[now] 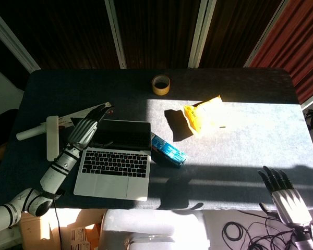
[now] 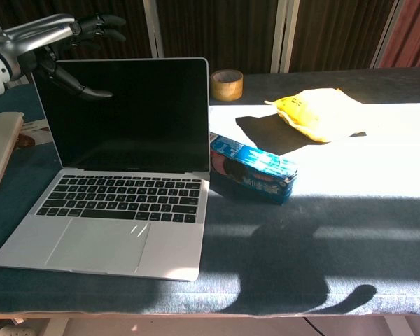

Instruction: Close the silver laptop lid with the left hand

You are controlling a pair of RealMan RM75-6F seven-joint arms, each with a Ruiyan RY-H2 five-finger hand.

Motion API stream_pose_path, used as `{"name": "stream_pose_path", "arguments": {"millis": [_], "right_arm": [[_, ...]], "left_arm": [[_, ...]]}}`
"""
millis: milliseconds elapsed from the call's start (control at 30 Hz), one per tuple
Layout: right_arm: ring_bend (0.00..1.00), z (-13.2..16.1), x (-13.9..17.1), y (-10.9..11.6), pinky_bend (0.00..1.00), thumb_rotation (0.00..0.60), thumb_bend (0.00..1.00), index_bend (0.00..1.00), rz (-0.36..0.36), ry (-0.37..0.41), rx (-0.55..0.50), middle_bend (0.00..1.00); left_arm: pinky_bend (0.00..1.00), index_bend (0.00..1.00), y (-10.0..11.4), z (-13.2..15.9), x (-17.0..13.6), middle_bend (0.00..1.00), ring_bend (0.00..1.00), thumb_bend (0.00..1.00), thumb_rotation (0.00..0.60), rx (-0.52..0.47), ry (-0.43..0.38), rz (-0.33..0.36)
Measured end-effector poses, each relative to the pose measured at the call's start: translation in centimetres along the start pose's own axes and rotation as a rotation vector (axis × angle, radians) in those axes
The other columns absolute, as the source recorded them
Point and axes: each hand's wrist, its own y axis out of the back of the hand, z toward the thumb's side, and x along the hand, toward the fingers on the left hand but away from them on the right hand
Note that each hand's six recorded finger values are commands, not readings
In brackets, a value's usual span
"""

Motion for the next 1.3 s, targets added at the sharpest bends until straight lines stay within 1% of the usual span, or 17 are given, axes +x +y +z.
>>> {"name": "stream_pose_path", "arguments": {"millis": [167, 267, 367, 500, 633, 700, 833, 1000, 1133, 1300], "right_arm": [[0.0, 0.0, 0.0, 0.1, 0.0, 0.6, 0.21, 0.0, -0.004, 0.0, -0.001, 0.0], [0.0, 0.1, 0.1, 0.2, 0.0, 0.6, 0.2, 0.0, -0.008, 0.003, -0.004, 0.0], [0.0, 0.1, 0.2, 0.2, 0.0, 0.6, 0.21, 0.0, -0.01, 0.005, -0.003, 0.0], [0.0, 0.2, 0.2, 0.2, 0.0, 0.6, 0.21, 0.0, -0.009, 0.01, -0.001, 0.0], [0.0, 0.4, 0.3, 0.1, 0.0, 0.6, 0.21, 0.0, -0.007, 0.016, 0.002, 0.0], [0.0, 0.4, 0.3, 0.1, 0.0, 0.6, 0.21, 0.0, -0.008, 0.019, 0.003, 0.0], [0.0, 0.6, 0.3, 0.0, 0.0, 0.6, 0.2, 0.0, -0.006, 0.024, 0.008, 0.0], [0.0, 0.9, 0.3, -0.1, 0.0, 0.6, 0.21, 0.0, -0.004, 0.031, 0.013, 0.0], [0.0, 1.2, 0.2, -0.3, 0.0, 0.6, 0.21, 0.0, 0.0, 0.037, 0.018, 0.0], [0.0, 1.3, 0.1, -0.4, 0.0, 0.6, 0.21, 0.0, 0.001, 0.039, 0.021, 0.0]], "left_arm": [[0.11, 0.08, 0.0, -0.1, 0.0, 0.2, 0.07, 0.22, 0.6, 0.014, 0.002, -0.005], [0.14, 0.1, -0.3, -0.3, -0.3, 0.24, 0.1, 0.23, 0.6, 0.036, 0.009, -0.024], [0.16, 0.13, -0.5, -0.3, -0.6, 0.28, 0.13, 0.23, 0.6, 0.064, 0.011, -0.042], [0.17, 0.23, -0.5, 0.1, -1.2, 0.29, 0.14, 0.23, 0.6, 0.119, 0.001, -0.06], [0.17, 0.24, -0.4, 0.9, -2.4, 0.29, 0.14, 0.23, 0.6, 0.199, -0.027, -0.069], [0.19, 0.24, -0.4, 1.4, -3.1, 0.29, 0.14, 0.23, 0.6, 0.23, -0.043, -0.075], [0.26, 0.24, -0.3, 2.4, -5.3, 0.29, 0.15, 0.23, 0.6, 0.295, -0.074, -0.102], [0.27, 0.24, -0.9, 3.2, -8.8, 0.29, 0.15, 0.23, 0.6, 0.389, -0.112, -0.154], [0.28, 0.24, -2.1, 3.6, -12.4, 0.29, 0.16, 0.23, 0.6, 0.457, -0.142, -0.218], [0.3, 0.22, -3.9, 4.0, -15.7, 0.29, 0.16, 0.23, 0.6, 0.479, -0.188, -0.285]]}}
